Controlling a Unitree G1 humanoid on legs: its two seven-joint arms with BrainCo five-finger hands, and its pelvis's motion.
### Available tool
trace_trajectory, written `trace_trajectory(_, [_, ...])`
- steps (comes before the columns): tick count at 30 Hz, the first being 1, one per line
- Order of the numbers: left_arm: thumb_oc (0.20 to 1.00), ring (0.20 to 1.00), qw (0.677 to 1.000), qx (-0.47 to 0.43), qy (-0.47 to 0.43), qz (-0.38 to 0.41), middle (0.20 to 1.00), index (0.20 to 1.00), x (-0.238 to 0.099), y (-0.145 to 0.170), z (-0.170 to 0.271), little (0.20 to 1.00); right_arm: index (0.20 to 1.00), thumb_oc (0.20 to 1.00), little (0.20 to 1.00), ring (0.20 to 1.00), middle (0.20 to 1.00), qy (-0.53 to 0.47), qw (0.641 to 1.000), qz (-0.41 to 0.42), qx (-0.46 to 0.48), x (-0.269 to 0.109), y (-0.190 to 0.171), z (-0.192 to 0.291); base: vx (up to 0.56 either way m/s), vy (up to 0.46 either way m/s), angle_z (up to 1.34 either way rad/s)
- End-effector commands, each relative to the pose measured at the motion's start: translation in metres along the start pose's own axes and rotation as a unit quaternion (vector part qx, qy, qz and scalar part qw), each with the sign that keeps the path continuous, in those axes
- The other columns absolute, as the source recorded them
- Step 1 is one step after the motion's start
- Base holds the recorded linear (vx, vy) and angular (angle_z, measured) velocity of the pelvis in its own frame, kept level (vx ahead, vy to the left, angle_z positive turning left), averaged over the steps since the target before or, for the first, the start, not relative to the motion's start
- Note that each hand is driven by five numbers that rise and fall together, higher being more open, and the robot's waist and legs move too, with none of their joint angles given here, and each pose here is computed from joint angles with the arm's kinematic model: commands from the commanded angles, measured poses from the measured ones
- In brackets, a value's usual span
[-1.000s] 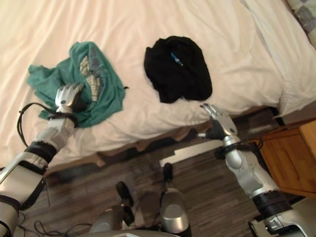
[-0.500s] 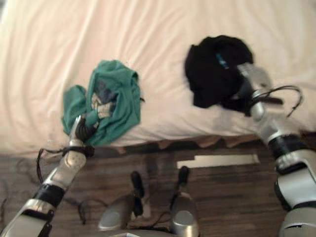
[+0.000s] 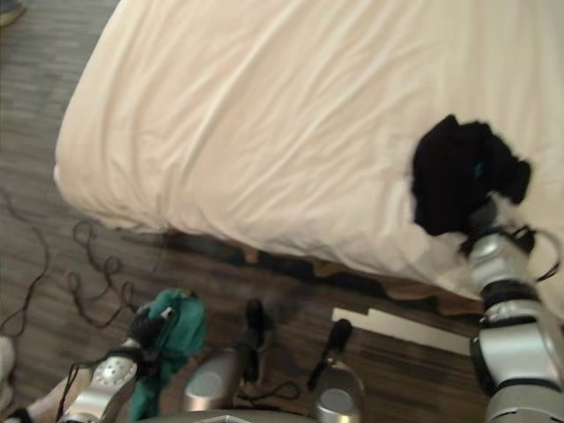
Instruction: Tidy up the quilt and then pick up the clothes from the bed and put them into the laundry hamper.
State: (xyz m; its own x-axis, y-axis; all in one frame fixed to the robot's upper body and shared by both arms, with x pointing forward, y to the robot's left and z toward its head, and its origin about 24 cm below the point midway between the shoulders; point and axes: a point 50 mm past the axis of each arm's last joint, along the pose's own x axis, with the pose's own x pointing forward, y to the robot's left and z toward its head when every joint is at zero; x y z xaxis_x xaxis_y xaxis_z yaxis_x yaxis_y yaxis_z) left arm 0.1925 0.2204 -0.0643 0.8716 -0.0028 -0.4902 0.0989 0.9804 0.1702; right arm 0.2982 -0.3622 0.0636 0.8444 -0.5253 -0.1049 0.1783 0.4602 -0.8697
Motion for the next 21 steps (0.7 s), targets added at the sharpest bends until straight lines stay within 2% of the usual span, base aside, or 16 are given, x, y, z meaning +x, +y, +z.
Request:
trace_trajectory(1, [0.2, 0.2, 0.998, 0.047, -0.044, -0.006, 0.2, 0.2, 0.007, 0.008, 0.021, 0.2, 0.2, 0.2, 0.2, 0.2, 0.2, 0.029, 0.981, 0.169, 0.095, -0.062, 0.098, -0.032, 0.05, 0.07, -0.27])
trace_trajectory(2, [0.2, 0.2, 0.998, 0.047, -0.044, -0.006, 0.2, 0.2, 0.007, 0.008, 0.021, 0.2, 0.2, 0.2, 0.2, 0.2, 0.2, 0.029, 0.981, 0.169, 0.095, -0.063, 0.098, -0.032, 0.08, 0.122, -0.43])
trace_trajectory(3, [0.2, 0.2, 0.998, 0.051, -0.03, -0.003, 0.2, 0.2, 0.005, 0.01, 0.016, 0.2, 0.2, 0.2, 0.2, 0.2, 0.2, 0.076, 0.959, 0.216, 0.166, -0.104, 0.13, -0.055, 0.08, 0.201, -0.52])
trace_trajectory(4, [0.2, 0.2, 0.998, 0.055, -0.013, -0.001, 0.2, 0.2, 0.003, 0.011, 0.009, 0.2, 0.2, 0.2, 0.2, 0.2, 0.2, 0.141, 0.923, 0.251, 0.257, -0.14, 0.155, -0.073, 0.09, 0.258, -0.5])
trace_trajectory(6, [0.2, 0.2, 0.999, 0.048, 0.004, 0.004, 0.2, 0.2, 0.001, 0.01, 0.0, 0.2, 0.2, 0.2, 0.2, 0.2, 0.2, 0.199, 0.877, 0.278, 0.338, -0.176, 0.176, -0.085, 0.03, 0.16, -0.52])
trace_trajectory(7, [0.2, 0.2, 0.999, 0.048, 0.004, 0.004, 0.2, 0.2, 0.0, 0.01, 0.0, 0.2, 0.2, 0.2, 0.2, 0.2, 0.2, 0.199, 0.877, 0.278, 0.338, -0.176, 0.176, -0.085, -0.01, 0.105, -0.74])
trace_trajectory(8, [0.2, 0.2, 0.999, 0.038, 0.02, 0.008, 0.2, 0.2, -0.003, 0.011, -0.008, 0.2, 0.2, 0.2, 0.2, 0.2, 0.2, 0.233, 0.851, 0.301, 0.361, -0.199, 0.189, -0.093, -0.01, 0.054, -0.63])
trace_trajectory(10, [0.2, 0.2, 0.999, 0.029, 0.039, 0.015, 0.2, 0.2, -0.003, 0.01, -0.017, 0.2, 0.2, 0.2, 0.2, 0.2, 0.2, 0.239, 0.84, 0.321, 0.367, -0.209, 0.197, -0.092, -0.05, 0.065, -0.44])
trace_trajectory(13, [0.2, 0.2, 0.996, 0.029, 0.076, 0.029, 0.2, 0.2, -0.002, 0.01, -0.033, 0.2, 0.2, 0.2, 0.2, 0.2, 0.2, 0.205, 0.847, 0.34, 0.353, -0.204, 0.2, -0.078, -0.04, 0.049, -0.17])
trace_trajectory(14, [0.2, 0.2, 0.993, 0.032, 0.107, 0.034, 0.2, 0.2, 0.0, 0.005, -0.045, 0.2, 0.2, 0.2, 0.2, 0.2, 0.2, 0.157, 0.856, 0.357, 0.339, -0.196, 0.202, -0.056, -0.02, 0.066, -0.13])
trace_trajectory(17, [0.2, 0.2, 0.989, 0.035, 0.134, 0.053, 0.2, 0.2, 0.003, 0.003, -0.054, 0.2, 0.2, 0.2, 0.2, 0.2, 0.2, 0.099, 0.866, 0.372, 0.318, -0.18, 0.204, -0.028, 0.01, -0.055, 0.24])
trace_trajectory(18, [0.2, 0.2, 0.989, 0.012, 0.134, 0.06, 0.2, 0.2, 0.007, -0.006, -0.053, 0.2, 0.2, 0.2, 0.2, 0.2, 0.2, 0.045, 0.872, 0.381, 0.304, -0.167, 0.204, 0.001, 0.0, -0.157, 0.36])
trace_trajectory(19, [0.2, 0.2, 0.989, 0.012, 0.134, 0.06, 0.2, 0.2, 0.007, -0.006, -0.053, 0.2, 0.2, 0.2, 0.2, 0.2, 0.2, 0.045, 0.872, 0.381, 0.304, -0.167, 0.204, 0.001, -0.04, -0.208, 0.71])
trace_trajectory(21, [0.2, 0.2, 0.991, -0.021, 0.108, 0.069, 0.2, 0.2, 0.009, -0.013, -0.045, 0.2, 0.2, 0.2, 0.2, 0.2, 0.2, -0.028, 0.884, 0.385, 0.265, -0.146, 0.196, 0.031, -0.08, -0.146, 0.82])
